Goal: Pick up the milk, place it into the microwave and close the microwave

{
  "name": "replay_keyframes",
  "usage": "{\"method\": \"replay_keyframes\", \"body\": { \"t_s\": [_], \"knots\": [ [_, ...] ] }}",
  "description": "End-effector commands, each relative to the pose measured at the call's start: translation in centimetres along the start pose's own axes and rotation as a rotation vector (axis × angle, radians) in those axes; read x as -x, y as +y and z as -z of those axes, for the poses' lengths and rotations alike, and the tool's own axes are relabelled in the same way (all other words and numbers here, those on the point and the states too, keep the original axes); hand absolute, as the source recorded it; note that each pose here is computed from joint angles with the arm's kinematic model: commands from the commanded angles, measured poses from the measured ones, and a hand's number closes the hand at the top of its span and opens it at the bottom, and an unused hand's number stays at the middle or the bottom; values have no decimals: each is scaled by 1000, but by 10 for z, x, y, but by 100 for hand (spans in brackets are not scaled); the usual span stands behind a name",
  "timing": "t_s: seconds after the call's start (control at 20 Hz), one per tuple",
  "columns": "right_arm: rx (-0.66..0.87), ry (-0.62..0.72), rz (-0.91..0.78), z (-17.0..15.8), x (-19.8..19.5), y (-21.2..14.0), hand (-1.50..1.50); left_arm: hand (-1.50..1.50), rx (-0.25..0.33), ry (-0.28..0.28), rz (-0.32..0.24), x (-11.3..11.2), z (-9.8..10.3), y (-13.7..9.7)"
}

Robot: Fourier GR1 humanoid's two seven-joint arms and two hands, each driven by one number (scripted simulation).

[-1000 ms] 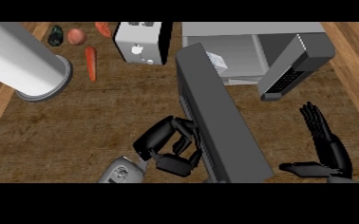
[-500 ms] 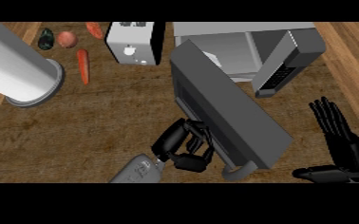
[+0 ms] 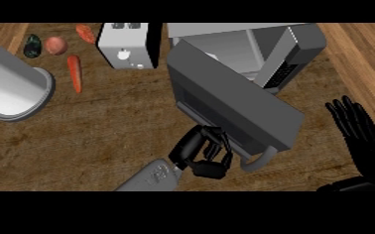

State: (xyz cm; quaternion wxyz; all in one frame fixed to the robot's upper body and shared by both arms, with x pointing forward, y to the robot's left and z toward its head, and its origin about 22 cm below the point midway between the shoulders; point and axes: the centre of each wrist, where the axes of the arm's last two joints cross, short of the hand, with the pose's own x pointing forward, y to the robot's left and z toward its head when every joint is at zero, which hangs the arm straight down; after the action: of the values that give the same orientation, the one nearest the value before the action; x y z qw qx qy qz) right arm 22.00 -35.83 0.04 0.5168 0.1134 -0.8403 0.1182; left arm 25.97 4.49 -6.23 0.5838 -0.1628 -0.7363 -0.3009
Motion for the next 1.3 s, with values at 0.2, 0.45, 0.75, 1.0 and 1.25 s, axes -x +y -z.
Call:
{"method": "replay_keyframes", "body": {
  "t_s": [0.2, 0.45, 0.75, 1.0, 1.25],
  "knots": [
    [-153, -41, 64, 22, -26, 1, -150, 150, -99, -74, -56, -25, 23, -6],
    [-178, -43, 7, 38, -43, -9, -150, 150, -262, -101, -82, -37, 37, 2],
    [-160, -92, -29, 55, -65, -31, -150, -150, -376, -72, -82, -49, 55, 11],
    [-181, -147, -132, 74, -88, -44, -150, -150, -437, -16, -80, -55, 72, 24],
    [-207, -213, -431, 97, -135, -58, 150, -150, -539, -19, -128, -67, 81, 31]
  ]
}}
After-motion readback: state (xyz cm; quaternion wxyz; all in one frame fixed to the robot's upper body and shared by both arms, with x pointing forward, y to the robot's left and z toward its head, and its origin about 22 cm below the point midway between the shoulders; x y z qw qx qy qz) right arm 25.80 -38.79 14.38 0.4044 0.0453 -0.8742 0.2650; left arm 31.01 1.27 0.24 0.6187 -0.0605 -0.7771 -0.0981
